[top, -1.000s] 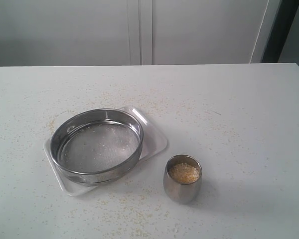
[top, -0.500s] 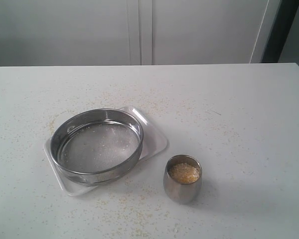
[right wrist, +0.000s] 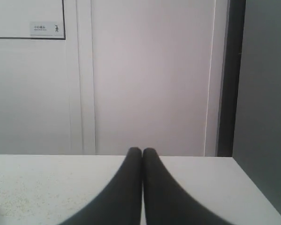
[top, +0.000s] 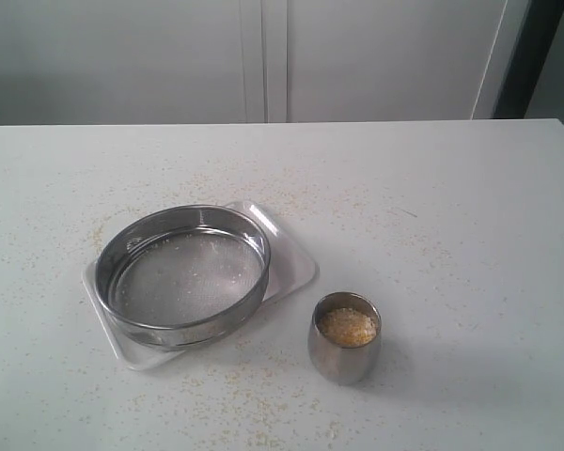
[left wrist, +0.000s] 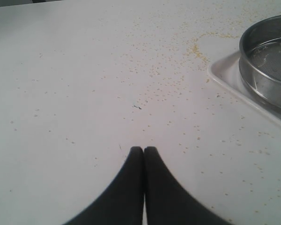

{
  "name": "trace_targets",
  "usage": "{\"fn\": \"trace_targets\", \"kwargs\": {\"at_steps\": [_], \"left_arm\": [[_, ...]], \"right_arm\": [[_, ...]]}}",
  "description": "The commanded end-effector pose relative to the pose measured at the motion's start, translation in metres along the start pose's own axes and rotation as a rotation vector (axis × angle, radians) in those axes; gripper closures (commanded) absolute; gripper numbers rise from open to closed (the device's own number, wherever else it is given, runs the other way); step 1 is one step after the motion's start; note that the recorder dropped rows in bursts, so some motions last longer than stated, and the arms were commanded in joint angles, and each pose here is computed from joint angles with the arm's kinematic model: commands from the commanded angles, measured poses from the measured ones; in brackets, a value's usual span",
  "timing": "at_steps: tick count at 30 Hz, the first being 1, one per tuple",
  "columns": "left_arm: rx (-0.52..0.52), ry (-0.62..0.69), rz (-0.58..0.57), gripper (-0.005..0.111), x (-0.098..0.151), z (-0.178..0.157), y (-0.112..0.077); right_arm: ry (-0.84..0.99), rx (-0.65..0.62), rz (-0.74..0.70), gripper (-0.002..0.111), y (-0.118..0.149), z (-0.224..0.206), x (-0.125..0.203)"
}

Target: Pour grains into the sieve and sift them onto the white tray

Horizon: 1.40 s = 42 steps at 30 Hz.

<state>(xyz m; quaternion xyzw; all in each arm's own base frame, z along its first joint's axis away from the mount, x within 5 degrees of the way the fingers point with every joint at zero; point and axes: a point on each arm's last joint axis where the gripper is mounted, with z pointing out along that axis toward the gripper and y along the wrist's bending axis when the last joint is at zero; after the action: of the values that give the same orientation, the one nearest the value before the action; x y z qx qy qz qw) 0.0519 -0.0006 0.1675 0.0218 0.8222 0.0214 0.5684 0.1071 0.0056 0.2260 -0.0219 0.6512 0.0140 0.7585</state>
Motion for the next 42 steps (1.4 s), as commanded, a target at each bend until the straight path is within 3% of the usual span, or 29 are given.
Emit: {"fn": "trace_targets", "kwargs": {"at_steps": [1, 17, 26, 37, 42], "left_arm": [[0.002, 0.0, -0.009, 0.107, 0.001, 0.0, 0.0], [0.002, 0.0, -0.009, 0.107, 0.001, 0.0, 0.0], [0.002, 0.0, -0.009, 0.107, 0.001, 0.0, 0.0], [0.002, 0.0, -0.009, 0.107, 0.001, 0.0, 0.0], [0.002, 0.0, -0.009, 0.107, 0.001, 0.0, 0.0]], "right_arm": [[0.031, -0.045, -0.042, 0.108, 0.004, 0.009, 0.006], [0.299, -0.31, -0.084, 0.108, 0.027, 0.036, 0.059], [0.433, -0.362, -0.062, 0.108, 0.031, 0.038, 0.084], [0.507, -0.512, -0.064, 0.108, 0.042, 0.035, 0.101], [0.511, -0.646, -0.059, 0.108, 0.052, 0.033, 0.106]]}}
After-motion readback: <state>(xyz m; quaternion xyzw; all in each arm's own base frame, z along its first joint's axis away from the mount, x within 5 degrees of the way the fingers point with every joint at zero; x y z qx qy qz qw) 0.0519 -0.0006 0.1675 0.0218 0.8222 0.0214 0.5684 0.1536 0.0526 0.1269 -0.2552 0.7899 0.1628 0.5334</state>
